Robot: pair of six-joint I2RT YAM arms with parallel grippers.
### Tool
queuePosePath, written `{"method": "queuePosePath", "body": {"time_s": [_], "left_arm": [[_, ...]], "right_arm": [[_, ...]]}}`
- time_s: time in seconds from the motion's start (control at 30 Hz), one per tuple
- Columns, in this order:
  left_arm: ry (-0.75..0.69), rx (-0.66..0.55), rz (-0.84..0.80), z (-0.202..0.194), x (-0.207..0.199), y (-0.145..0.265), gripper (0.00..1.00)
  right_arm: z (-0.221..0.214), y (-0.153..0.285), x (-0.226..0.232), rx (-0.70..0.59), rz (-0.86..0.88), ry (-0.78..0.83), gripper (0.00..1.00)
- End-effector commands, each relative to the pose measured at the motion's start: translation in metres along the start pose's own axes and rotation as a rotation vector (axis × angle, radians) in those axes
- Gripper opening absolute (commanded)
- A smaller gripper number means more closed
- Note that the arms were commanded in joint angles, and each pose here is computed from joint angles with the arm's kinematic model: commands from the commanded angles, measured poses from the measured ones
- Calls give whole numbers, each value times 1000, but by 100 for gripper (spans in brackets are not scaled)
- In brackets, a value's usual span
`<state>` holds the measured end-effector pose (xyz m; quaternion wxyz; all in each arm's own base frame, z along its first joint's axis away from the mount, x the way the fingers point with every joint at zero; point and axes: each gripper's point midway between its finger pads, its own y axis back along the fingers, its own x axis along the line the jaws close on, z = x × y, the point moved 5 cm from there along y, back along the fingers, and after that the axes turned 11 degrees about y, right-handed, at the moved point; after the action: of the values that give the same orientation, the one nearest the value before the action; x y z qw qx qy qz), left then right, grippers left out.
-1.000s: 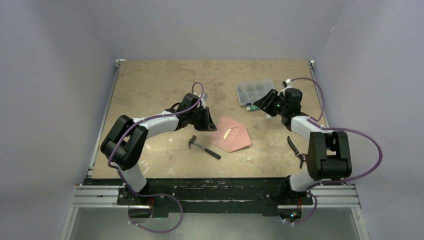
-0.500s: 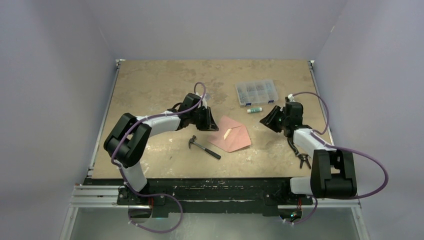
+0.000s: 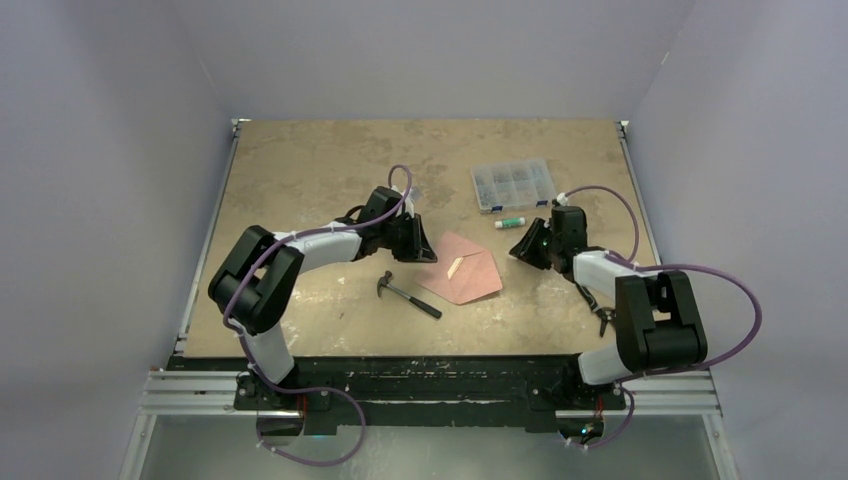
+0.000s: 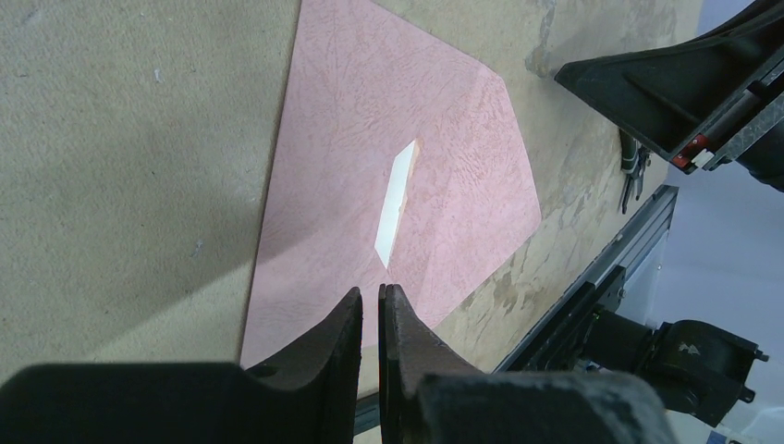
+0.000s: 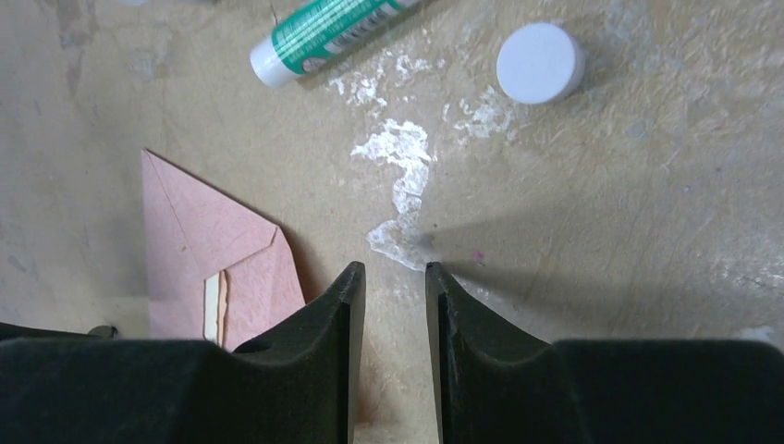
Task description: Place the letter into the envelope and seal it
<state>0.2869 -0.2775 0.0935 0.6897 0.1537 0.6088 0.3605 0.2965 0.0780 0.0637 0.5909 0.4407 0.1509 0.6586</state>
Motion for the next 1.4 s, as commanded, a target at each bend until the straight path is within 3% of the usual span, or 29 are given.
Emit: {"method": "queuePosePath", "body": {"time_s": [0.0, 0.53, 0.67, 0.93, 1.37], "left_arm": [[-30, -16, -47, 9, -15, -2, 10], [-26, 23, -8, -6, -7, -21, 10], [-26, 37, -5, -11, -7, -27, 10], [-29, 36, -3, -11, -9, -29, 10], [-32, 38, 7, -12, -7, -28, 10]], "right_arm": [[21, -1, 8, -73, -15, 19, 33], [15, 21, -6, -83, -153, -34, 32], [16, 10, -7, -75, -145, -5, 32], [23, -13, 28, -43, 52, 50, 29], [42, -54, 5, -82, -165, 43, 40]]}}
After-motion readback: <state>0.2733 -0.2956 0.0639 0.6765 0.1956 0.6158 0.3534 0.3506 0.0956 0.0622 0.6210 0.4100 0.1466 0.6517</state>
